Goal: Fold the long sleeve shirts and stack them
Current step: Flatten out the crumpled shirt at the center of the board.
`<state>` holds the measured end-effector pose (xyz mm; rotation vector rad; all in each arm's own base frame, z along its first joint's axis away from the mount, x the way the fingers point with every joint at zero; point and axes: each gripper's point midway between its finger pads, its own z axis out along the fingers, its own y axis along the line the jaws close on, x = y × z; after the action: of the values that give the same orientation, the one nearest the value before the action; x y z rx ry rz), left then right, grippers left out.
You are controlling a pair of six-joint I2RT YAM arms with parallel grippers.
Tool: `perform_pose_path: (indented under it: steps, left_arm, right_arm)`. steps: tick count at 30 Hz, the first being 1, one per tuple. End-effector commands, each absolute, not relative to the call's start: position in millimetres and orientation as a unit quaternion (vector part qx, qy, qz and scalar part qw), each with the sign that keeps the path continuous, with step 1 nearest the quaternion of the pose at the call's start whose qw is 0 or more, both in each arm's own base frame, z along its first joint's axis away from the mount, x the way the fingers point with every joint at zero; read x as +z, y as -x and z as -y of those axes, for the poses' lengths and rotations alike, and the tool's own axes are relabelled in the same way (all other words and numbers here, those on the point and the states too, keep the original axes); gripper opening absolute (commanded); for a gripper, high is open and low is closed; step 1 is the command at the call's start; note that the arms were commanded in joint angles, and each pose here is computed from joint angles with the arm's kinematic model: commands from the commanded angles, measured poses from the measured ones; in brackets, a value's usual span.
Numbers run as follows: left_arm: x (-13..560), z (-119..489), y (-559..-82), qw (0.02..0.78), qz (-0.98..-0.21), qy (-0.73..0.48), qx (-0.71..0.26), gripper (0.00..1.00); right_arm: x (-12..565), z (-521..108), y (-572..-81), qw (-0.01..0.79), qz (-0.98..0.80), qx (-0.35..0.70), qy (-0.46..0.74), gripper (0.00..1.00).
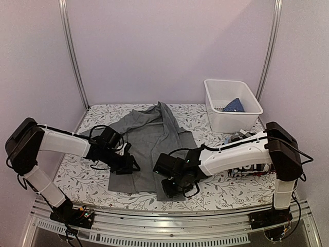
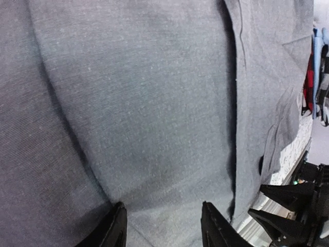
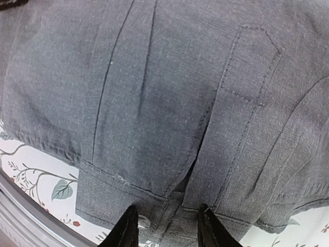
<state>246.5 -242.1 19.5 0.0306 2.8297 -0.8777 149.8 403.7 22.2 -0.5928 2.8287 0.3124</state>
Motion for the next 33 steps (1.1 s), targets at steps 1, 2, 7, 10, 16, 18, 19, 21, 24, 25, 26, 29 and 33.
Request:
perform_pose_path:
  steps: [1,2,7,10,16,18,19,21,24,25,26,29,33]
  left_arm:
    - [-14.8,185.7,-231.4,0.069,-0.976,0.052,-0.202,0.49]
    - [-15.6,180.3,-230.7,0.07,-0.976,0.059,-0.198,0.48]
    - [-16.9,160.5,-226.6,0.075,-0.977,0.081,-0.18,0.46]
    - [-14.2,159.4,-225.9,0.076,-0.977,0.079,-0.181,0.45]
    - [-10.7,164.0,-225.8,0.076,-0.975,0.075,-0.196,0.45]
    - [-8.9,165.6,-226.0,0.077,-0.974,0.074,-0.201,0.44]
    - [-7.9,166.5,-226.3,0.078,-0.973,0.072,-0.204,0.44]
    - [-5.7,168.4,-226.6,0.079,-0.973,0.068,-0.208,0.44]
    - [-3.4,169.6,-227.3,0.082,-0.972,0.063,-0.212,0.44]
    - [-2.5,169.9,-227.5,0.083,-0.971,0.062,-0.213,0.44]
    - [-1.9,170.5,-227.2,0.083,-0.971,0.061,-0.214,0.44]
    - [-1.7,170.0,-226.4,0.085,-0.971,0.059,-0.216,0.44]
    - [-2.7,169.2,-223.9,0.085,-0.971,0.058,-0.216,0.44]
  right_arm:
    - [-0.7,-390.6,-138.1,0.091,-0.971,0.051,0.214,0.29]
    - [-0.5,-391.8,-137.6,0.091,-0.971,0.051,0.216,0.24]
    - [15.6,-396.2,-142.5,0.104,-0.969,0.049,0.217,0.07]
    - [35.6,-402.1,-146.3,0.117,-0.967,0.061,0.217,0.31]
    - [51.4,-417.1,-140.4,0.12,-0.965,0.088,0.218,0.66]
    - [55.5,-427.2,-140.1,0.125,-0.963,0.094,0.219,0.7]
    - [55.6,-431.7,-139.7,0.127,-0.963,0.094,0.219,0.72]
    - [55.9,-441.6,-137.9,0.13,-0.962,0.095,0.221,0.76]
    - [41.3,-447.7,-134.9,0.119,-0.964,0.078,0.224,0.81]
    - [37.5,-448.9,-134.9,0.117,-0.965,0.073,0.223,0.81]
    - [31.1,-449.9,-134.3,0.114,-0.966,0.068,0.223,0.81]
    - [19.3,-453.6,-132.0,0.105,-0.967,0.069,0.221,0.81]
    - [6.8,-452.5,-125.0,0.088,-0.969,0.067,0.219,0.73]
